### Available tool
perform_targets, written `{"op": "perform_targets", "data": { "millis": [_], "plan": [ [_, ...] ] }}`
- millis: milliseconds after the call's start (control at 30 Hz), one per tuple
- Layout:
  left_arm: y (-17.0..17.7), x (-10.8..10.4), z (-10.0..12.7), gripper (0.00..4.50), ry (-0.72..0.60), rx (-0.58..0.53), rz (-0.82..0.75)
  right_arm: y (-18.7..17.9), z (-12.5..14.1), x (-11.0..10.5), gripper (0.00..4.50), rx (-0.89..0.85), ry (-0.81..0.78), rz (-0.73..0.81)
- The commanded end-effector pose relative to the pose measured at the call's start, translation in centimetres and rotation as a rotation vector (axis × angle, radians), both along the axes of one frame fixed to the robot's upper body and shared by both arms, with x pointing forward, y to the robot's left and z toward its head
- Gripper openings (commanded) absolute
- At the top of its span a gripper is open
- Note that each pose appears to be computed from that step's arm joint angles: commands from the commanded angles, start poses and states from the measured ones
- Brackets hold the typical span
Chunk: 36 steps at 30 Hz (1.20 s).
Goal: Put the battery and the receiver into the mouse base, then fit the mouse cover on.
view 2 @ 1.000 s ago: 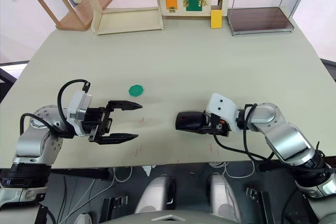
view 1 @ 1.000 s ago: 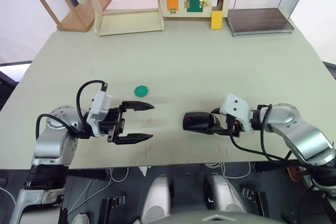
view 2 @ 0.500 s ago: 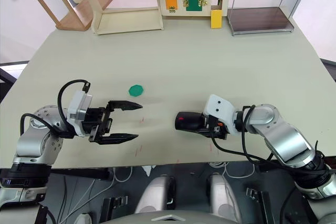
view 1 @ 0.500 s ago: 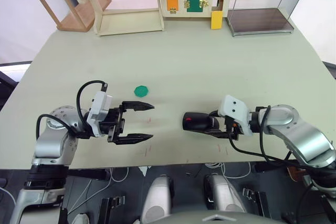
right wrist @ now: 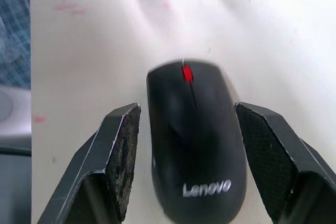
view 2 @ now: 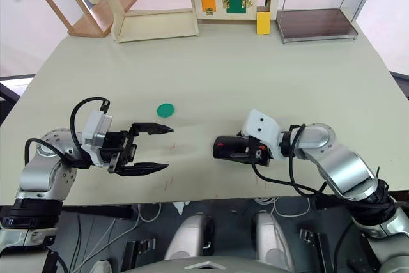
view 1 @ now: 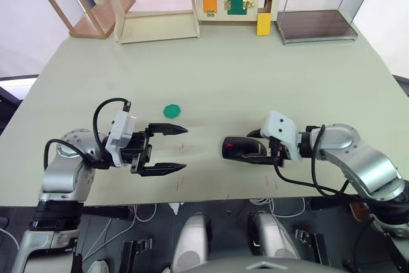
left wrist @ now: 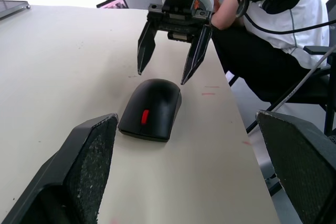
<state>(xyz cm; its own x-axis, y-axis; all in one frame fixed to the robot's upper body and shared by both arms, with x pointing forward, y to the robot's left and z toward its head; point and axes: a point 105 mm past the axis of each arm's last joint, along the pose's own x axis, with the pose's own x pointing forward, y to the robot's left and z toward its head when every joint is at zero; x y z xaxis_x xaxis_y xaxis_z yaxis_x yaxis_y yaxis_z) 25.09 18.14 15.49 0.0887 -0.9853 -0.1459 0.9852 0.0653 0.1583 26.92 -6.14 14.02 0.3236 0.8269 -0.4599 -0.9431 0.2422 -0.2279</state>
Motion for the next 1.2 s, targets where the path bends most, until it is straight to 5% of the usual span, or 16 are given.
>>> {"op": "perform_targets", "data": {
  "millis": [33, 200, 300, 400, 1200],
  "plan": [
    [0.1, -0.1, 0.4, 4.50, -0.024, 0.008, -0.017, 1.0, 0.9, 0.0, 3.02, 0.016, -0.044, 0.033],
    [0.0, -0.2, 0.4, 4.50, -0.023, 0.007, -0.016, 2.3, 1.0, 0.5, 3.02, 0.008, -0.031, 0.053],
    [0.0, -0.2, 0.4, 4.50, -0.022, 0.007, -0.014, 3.1, 1.0, 0.8, 2.11, -0.002, -0.025, 0.061],
    [0.0, -0.3, 0.4, 4.50, -0.021, 0.007, -0.013, 3.8, 1.0, 1.2, 0.71, -0.021, -0.035, 0.059],
    [-0.1, -0.5, 0.4, 4.50, -0.019, 0.005, -0.003, 5.4, -0.2, 2.0, 0.71, -0.105, -0.016, 0.029]
  ]
}}
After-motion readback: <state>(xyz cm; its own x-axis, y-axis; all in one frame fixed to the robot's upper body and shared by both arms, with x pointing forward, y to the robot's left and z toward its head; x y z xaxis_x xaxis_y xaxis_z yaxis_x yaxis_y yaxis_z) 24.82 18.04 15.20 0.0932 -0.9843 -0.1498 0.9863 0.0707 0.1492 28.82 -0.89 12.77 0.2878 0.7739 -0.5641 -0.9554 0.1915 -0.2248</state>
